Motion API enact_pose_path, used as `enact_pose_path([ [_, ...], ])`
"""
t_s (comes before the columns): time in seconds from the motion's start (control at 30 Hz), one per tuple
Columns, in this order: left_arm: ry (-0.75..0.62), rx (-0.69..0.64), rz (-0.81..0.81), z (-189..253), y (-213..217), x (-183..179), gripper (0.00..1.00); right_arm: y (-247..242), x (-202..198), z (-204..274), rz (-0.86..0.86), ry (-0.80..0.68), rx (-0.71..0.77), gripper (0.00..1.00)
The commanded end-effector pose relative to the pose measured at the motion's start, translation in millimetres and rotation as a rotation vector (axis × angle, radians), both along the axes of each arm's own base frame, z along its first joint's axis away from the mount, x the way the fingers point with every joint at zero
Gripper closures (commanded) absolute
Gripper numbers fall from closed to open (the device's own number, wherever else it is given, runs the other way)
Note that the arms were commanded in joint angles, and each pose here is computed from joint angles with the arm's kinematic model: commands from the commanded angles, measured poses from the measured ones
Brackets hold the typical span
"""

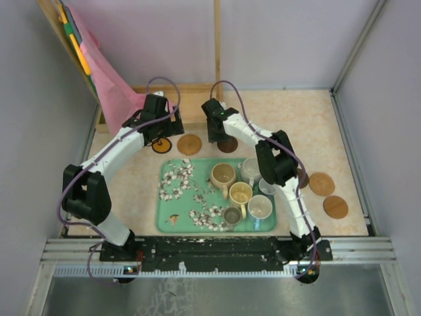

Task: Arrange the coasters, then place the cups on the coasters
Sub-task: Move the coaster to the center of the board.

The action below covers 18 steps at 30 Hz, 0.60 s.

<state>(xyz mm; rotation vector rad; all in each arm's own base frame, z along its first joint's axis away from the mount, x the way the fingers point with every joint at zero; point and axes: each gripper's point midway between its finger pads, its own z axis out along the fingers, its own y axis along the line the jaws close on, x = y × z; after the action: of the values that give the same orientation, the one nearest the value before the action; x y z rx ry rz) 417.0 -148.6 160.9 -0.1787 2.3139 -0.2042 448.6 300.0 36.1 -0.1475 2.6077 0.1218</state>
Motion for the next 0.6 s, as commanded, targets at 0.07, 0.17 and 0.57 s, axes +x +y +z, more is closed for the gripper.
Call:
enact_pose_path([
  [0.07,-0.034,-0.022,-0.001,13,1,0,0.0,19,3,2,0.02,-0.002,0.039,0.63],
  [0.17,-0.032,-0.019,0.0,12,2,0,0.0,25,4,4,0.028,-0.005,0.053,0.63],
  [0.57,-0.032,-0.018,0.005,12,6,-2,0.0,38,6,9,0.038,-0.012,0.083,0.63],
])
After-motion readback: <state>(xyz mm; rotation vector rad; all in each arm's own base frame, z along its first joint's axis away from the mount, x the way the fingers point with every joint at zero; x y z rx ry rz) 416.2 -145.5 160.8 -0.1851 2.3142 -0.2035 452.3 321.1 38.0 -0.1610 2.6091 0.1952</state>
